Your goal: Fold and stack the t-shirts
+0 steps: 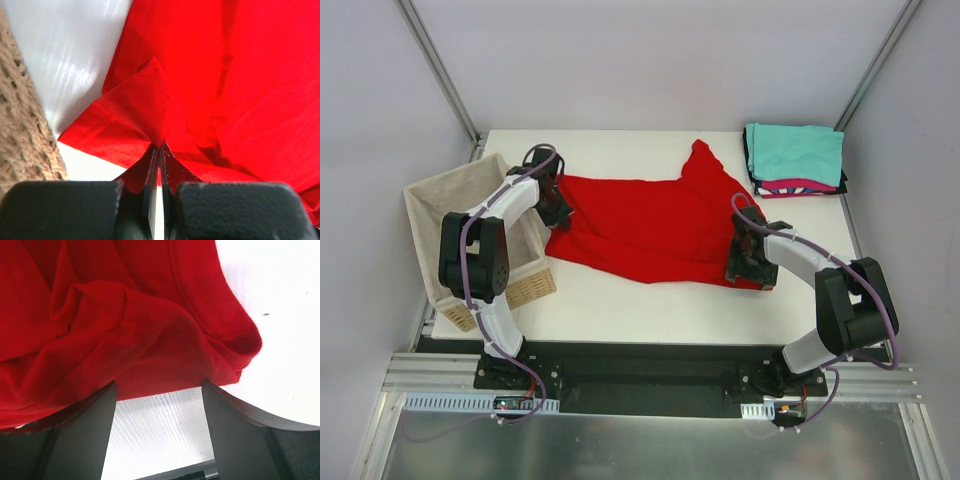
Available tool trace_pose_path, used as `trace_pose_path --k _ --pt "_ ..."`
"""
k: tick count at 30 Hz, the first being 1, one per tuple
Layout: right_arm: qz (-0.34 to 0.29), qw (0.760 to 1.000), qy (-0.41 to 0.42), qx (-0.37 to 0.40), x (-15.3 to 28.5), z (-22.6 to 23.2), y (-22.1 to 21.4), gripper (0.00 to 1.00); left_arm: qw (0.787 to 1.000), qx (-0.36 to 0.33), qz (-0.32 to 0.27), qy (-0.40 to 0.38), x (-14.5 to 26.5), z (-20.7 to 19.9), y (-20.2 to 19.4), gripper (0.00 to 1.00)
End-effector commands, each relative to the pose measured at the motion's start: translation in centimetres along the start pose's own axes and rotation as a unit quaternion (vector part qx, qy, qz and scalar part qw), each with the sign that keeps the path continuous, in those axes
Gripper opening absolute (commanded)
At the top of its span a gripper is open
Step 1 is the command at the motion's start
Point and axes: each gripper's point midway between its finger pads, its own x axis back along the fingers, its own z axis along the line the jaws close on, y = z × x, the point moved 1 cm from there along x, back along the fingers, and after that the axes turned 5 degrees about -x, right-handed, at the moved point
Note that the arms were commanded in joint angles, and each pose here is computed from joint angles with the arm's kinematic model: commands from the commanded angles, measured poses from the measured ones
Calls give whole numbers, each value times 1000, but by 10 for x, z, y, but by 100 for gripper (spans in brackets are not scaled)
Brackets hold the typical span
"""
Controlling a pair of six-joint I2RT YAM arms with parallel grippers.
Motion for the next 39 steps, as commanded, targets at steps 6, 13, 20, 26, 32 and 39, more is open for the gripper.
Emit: trace_pose_path --k 6,13,20,26,32,39 --pt "4 1000 0 -1 -4 2 -4 73 1000 -2 -18 4 5 4 22 0" --pt "5 1000 0 0 -5 2 -4 73 999 4 -33 1 11 3 38 0" --pt "6 1000 1 0 -4 2 -4 73 999 12 -42 2 15 7 55 0" --pt "7 1000 0 1 -5 2 -4 73 999 15 -32 10 4 8 58 0" --pt "7 1000 0 0 -5 2 -4 73 999 12 -35 15 -3 8 65 0" --pt "7 1000 0 0 -5 2 -4 73 1000 7 -25 3 -6 3 64 24"
